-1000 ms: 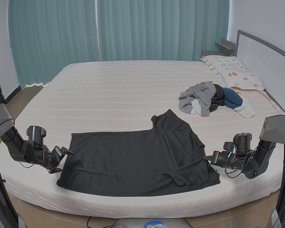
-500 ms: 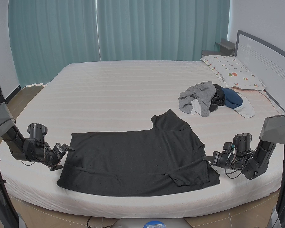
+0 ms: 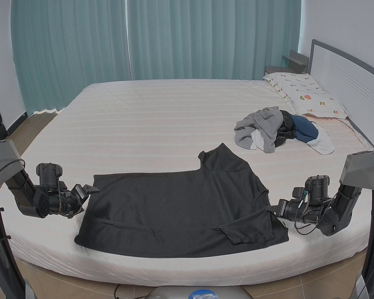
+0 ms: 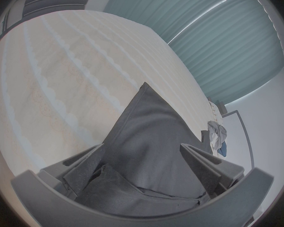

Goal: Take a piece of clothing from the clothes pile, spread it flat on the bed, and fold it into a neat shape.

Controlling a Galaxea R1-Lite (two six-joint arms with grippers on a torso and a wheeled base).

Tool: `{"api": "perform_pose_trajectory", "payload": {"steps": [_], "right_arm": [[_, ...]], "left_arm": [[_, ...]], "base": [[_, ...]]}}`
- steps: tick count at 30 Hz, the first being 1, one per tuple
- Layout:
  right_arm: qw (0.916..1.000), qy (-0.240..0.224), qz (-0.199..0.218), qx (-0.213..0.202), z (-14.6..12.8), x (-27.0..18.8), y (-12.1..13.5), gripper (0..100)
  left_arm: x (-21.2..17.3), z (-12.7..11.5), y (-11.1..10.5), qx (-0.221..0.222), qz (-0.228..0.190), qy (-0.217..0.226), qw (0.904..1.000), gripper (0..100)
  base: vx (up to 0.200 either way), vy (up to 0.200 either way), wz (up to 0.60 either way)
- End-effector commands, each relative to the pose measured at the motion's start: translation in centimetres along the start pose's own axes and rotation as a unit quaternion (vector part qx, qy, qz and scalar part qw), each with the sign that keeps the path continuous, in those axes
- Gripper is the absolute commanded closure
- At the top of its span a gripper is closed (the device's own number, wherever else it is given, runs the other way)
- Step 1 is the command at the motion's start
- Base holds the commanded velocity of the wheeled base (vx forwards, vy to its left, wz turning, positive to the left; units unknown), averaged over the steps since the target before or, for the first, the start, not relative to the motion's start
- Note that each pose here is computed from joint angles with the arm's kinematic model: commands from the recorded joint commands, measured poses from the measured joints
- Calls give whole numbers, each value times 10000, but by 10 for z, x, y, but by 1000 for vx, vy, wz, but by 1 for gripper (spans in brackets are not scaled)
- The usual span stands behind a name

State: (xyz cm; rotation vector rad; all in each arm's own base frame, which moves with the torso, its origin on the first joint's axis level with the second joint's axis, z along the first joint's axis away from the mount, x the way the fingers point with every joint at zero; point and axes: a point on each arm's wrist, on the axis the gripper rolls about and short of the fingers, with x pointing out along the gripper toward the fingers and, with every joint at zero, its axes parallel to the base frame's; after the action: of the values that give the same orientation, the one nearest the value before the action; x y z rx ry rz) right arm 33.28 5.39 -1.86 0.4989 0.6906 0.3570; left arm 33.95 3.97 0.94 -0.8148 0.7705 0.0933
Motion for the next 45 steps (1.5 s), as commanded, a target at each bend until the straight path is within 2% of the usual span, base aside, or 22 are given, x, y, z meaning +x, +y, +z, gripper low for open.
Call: {"api": "perform_pose_trajectory", "payload": {"steps": [1, 9, 18, 19, 31, 41, 45], "right_arm": [[10000, 6, 0, 1, 0, 0, 0, 100], [10000, 7, 15, -6, 0, 0, 1, 100], [10000, 7, 15, -6, 0, 0, 1, 100], [10000, -2, 11, -8, 0, 0, 1, 100], [10000, -39, 24, 1, 2, -1, 1, 100], [9996, -221, 110, 133, 10, -15, 10, 100], [9994, -294, 118, 126, 10, -18, 10, 100]], "left_arm": [[3, -8, 7, -26, 103, 139, 9998, 0], [5, -22, 18, 509, -23, 229, 9984, 0], [7, -25, 22, 575, -99, 102, 9982, 0], [8, -25, 23, 575, -99, 102, 9982, 100], [0, -30, 25, 575, -59, 33, 9983, 100], [-15, -24, 20, 557, -110, -190, 9982, 100], [-14, -23, 21, 534, 1, -265, 9982, 100]], "base": [[0, 0, 0], [0, 0, 0], [0, 0, 0], [0, 0, 0], [0, 0, 0], [0, 0, 0], [0, 0, 0]]}}
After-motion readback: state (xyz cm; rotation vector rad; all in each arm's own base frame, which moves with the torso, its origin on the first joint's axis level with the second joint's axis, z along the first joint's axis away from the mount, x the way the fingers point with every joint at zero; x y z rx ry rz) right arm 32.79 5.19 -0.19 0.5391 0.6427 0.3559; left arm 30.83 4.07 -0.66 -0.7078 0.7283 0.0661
